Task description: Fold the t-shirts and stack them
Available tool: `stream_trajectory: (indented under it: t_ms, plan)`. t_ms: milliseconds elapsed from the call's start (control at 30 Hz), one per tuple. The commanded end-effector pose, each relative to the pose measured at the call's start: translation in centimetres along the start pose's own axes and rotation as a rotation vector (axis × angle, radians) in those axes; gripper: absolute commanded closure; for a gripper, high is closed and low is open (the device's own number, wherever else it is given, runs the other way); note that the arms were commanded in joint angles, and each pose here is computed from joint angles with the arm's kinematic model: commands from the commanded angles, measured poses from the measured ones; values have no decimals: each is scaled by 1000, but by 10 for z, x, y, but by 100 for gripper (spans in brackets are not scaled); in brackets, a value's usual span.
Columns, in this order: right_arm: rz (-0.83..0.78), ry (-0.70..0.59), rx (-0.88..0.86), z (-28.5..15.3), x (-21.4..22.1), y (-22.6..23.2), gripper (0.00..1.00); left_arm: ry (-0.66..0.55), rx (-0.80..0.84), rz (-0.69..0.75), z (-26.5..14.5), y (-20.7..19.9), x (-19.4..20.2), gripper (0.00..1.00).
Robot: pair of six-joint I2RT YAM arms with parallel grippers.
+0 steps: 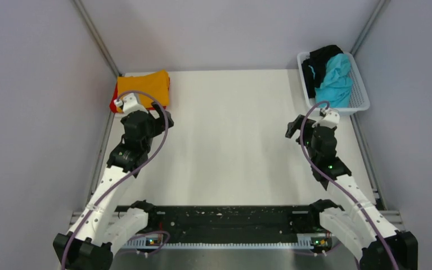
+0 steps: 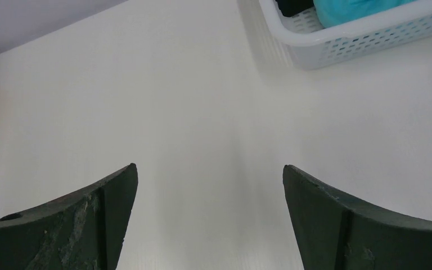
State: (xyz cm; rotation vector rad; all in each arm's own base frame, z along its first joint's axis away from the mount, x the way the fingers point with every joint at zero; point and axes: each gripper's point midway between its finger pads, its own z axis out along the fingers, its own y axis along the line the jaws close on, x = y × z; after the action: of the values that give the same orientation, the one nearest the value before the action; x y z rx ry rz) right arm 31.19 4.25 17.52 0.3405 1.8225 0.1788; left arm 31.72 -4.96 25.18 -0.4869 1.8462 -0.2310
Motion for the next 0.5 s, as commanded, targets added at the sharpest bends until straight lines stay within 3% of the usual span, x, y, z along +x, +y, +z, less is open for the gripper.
stream_trajectory:
  t_ms: [0,100,300,467]
  plan:
    - [9,-108,-59,-4,-42,18,1,-6,38,-35,-2,-5,1,1]
    - [18,-160,-59,0,-59,22,1,-4,40,-38,-4,-3,4,1]
    - [18,-261,97,21,-107,11,1,-14,70,-15,-7,-5,4,1]
    - [-25,-109,275,69,-131,-11,1,-37,64,2,-8,-6,-5,1]
